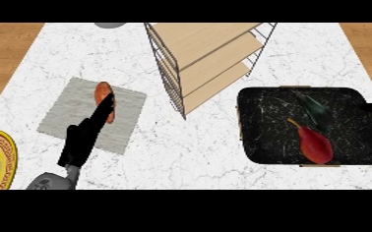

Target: Pick the eggplant from the tray and place it in the tiered shelf

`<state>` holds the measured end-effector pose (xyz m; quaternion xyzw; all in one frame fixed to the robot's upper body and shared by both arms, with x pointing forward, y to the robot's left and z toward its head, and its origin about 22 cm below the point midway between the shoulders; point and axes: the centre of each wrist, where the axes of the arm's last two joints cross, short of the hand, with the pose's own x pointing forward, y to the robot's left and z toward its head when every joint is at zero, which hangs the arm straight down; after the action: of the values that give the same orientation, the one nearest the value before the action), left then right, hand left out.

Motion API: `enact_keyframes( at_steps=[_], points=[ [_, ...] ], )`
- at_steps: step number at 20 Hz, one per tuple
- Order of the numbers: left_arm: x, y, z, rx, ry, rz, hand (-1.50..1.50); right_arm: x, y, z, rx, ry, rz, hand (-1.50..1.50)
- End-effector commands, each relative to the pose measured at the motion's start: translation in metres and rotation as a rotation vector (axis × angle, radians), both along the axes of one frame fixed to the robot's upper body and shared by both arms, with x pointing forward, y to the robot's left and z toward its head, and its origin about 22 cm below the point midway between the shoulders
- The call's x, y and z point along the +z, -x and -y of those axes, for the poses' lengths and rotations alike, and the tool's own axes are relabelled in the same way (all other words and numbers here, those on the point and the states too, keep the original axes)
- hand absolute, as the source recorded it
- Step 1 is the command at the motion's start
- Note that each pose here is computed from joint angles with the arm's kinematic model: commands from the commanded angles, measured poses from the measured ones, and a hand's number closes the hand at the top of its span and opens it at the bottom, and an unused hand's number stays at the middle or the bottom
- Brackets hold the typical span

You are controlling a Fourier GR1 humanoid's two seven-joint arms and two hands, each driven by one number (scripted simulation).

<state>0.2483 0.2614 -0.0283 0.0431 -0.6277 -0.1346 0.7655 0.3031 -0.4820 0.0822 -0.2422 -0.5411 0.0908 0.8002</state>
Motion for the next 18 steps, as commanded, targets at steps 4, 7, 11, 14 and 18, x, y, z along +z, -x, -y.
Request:
enact_keyframes(
  at_steps=[4, 7, 11, 14, 18],
  points=[
    [-0.012, 0.014, -0.004, -0.007, -0.012, -0.057, 0.00, 0.050, -0.046, -0.041, 0.230, 0.051, -0.262, -1.50],
    [0.001, -0.002, -0.002, 0.012, -0.010, -0.042, 0.00, 0.075, -0.053, -0.051, 0.290, 0.268, -0.426, -1.50],
    [0.000, 0.003, -0.005, -0.020, -0.010, -0.034, 0.00, 0.076, -0.065, -0.086, 0.289, 0.628, -0.540, -1.50],
    [-0.005, -0.003, 0.014, -0.045, -0.012, -0.038, 0.00, 0.074, -0.086, -0.131, 0.257, 0.774, -0.596, -1.50],
    [-0.024, 0.016, -0.014, 0.003, -0.018, -0.060, 0.00, 0.048, -0.094, -0.165, 0.316, 0.777, -0.643, -1.50]
  ],
)
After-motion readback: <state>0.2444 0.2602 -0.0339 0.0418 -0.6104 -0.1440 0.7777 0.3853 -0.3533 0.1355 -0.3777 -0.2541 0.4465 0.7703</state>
